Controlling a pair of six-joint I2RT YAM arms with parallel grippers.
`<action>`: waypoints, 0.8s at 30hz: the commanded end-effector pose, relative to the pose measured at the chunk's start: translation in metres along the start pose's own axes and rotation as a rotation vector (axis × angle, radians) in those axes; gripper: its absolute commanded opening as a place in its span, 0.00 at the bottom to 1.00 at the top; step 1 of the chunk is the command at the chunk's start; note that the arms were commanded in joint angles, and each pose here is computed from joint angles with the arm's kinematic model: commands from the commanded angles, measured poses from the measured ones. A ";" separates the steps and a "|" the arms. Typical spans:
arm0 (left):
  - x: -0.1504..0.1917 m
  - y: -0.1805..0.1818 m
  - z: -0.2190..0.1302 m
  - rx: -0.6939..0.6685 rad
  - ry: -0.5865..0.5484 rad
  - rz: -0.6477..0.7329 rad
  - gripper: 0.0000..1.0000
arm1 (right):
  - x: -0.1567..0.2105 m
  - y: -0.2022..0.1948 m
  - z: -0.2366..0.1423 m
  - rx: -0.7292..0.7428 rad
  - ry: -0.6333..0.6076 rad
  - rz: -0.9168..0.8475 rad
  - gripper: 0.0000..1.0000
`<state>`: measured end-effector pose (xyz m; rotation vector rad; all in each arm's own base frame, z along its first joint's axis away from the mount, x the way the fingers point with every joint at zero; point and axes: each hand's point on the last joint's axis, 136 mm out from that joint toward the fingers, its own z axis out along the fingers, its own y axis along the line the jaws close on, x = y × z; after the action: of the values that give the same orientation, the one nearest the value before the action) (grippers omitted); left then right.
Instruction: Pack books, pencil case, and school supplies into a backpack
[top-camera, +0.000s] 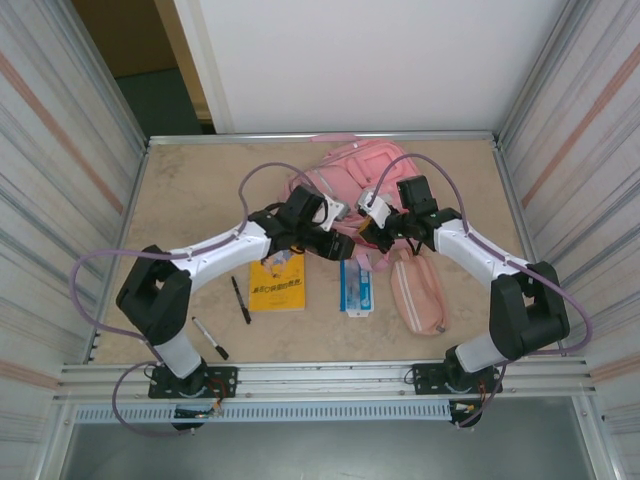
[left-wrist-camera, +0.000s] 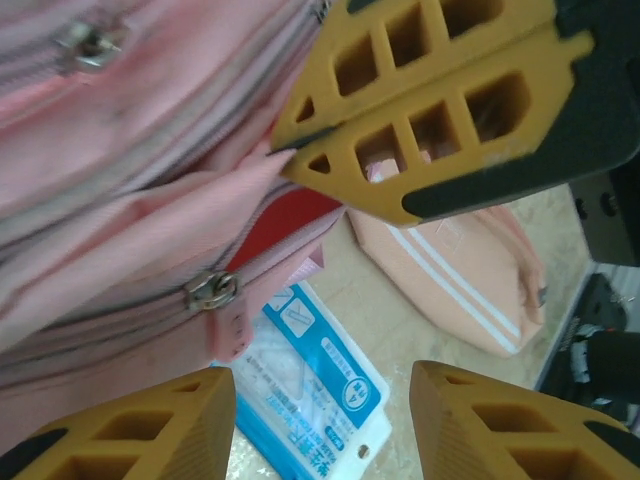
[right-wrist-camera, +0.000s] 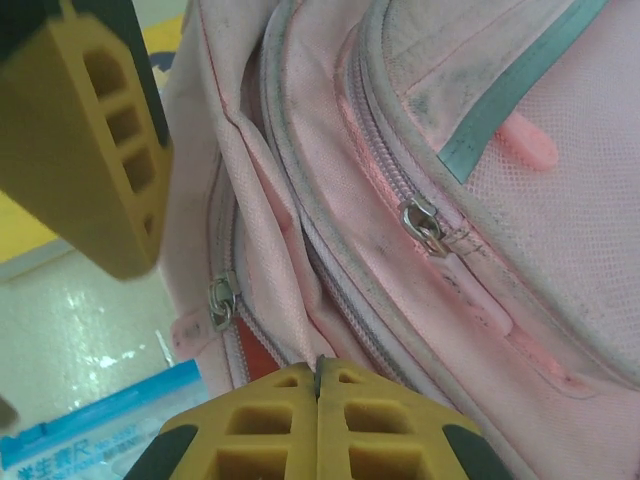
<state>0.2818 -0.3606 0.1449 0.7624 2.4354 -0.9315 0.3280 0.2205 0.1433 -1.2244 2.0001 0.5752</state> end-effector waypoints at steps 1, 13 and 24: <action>-0.006 0.016 0.005 -0.135 -0.043 0.065 0.48 | -0.034 0.010 -0.013 -0.058 -0.131 0.023 0.00; -0.004 0.054 0.010 -0.410 -0.113 -0.007 0.44 | -0.037 0.019 -0.009 -0.107 -0.147 0.052 0.00; -0.006 0.039 0.003 -0.327 -0.153 0.033 0.08 | -0.029 0.017 -0.007 -0.081 -0.100 0.049 0.00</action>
<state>0.3107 -0.3456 0.1147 0.5856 2.3899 -0.5398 0.3218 0.2306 0.1488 -1.1543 2.0268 0.6946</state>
